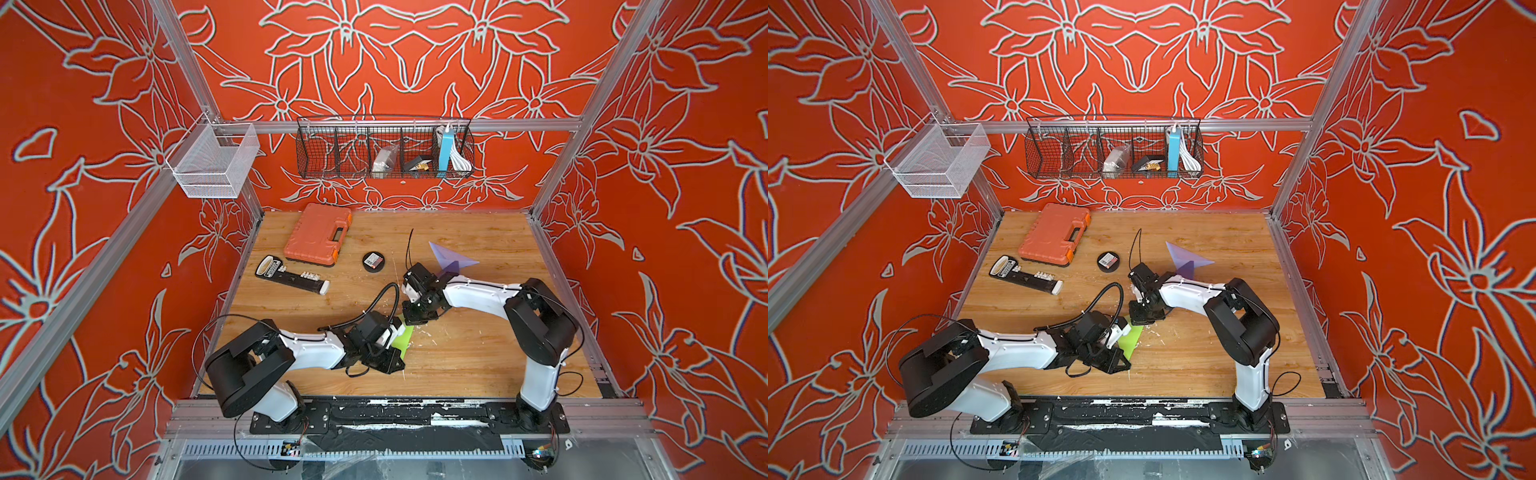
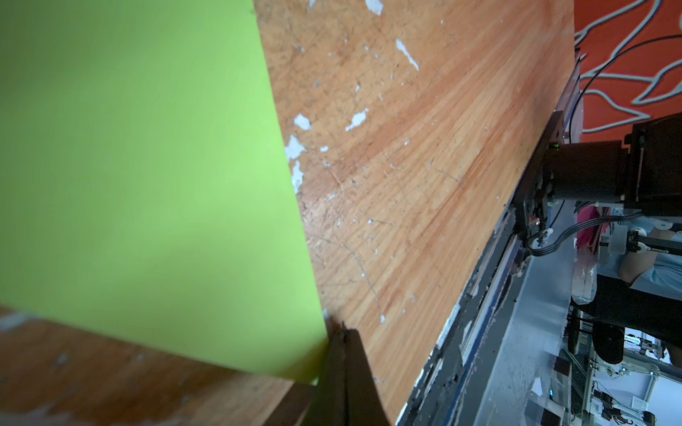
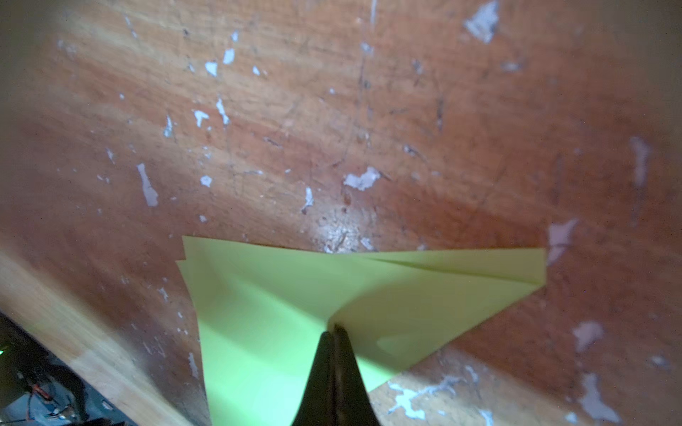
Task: Fold the square paper diagonally
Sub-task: Fold the paper at the center of the board.
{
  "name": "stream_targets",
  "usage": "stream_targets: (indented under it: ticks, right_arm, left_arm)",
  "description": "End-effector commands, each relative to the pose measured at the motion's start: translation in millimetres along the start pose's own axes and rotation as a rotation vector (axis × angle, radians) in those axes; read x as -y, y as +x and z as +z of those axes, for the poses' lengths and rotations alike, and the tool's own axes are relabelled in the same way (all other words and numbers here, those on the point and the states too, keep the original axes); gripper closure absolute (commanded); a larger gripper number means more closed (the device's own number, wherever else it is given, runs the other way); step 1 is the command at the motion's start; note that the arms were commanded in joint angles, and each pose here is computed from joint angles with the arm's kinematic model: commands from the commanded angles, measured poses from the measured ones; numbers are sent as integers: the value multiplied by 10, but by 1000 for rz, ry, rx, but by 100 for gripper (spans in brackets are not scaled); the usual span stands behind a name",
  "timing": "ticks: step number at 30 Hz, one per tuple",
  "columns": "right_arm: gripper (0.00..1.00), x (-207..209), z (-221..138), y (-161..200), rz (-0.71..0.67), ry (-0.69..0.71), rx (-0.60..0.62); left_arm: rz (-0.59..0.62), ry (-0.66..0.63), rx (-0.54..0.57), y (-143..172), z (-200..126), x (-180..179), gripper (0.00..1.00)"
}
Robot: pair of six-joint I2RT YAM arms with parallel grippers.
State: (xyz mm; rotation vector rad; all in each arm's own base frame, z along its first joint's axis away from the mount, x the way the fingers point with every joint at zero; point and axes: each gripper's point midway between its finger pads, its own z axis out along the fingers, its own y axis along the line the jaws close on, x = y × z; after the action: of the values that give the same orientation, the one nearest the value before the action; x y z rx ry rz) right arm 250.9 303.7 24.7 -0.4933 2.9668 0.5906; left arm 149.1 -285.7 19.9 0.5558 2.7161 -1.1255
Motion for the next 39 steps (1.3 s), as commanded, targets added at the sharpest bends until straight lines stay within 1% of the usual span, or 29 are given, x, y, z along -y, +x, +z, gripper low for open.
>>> stream_targets:
  ticks: [1,5,8,10,12,17,20,25,28,33,39]
  right_arm:
    - [100,-99,-218,16,-125,-22,7]
    - [100,-174,-402,60,-172,-38,-7]
    - [100,-169,-481,92,-180,-30,-9]
    - [100,-174,-503,111,-195,-35,-14]
    - [100,-181,-505,160,-238,-43,-37]
    - [100,-172,-479,253,-338,-57,-89]
    - [100,-163,-431,273,-371,-63,-115]
    - [100,-158,-356,293,-382,-78,-144]
    - [100,-185,-331,301,-383,-101,-155]
    - [100,-199,-298,327,-381,-123,-164]
    - [100,-213,-232,370,-345,-149,-174]
  left_arm:
    - [-65,-78,-90,258,41,-208,100]
    - [-58,-67,-73,215,-1,-152,100]
    - [-48,-72,-34,128,-116,-72,100]
    - [-43,-72,5,57,-218,-1,100]
    - [-46,-63,49,-25,-334,86,100]
    - [-34,-66,92,-179,-508,241,99]
    - [-40,-81,90,-242,-480,233,99]
    - [-62,-101,37,-286,-270,132,100]
    - [-59,-117,29,-324,-169,58,100]
    - [-48,-128,38,-413,-117,-10,100]
    - [-50,-130,31,-419,-60,-61,100]
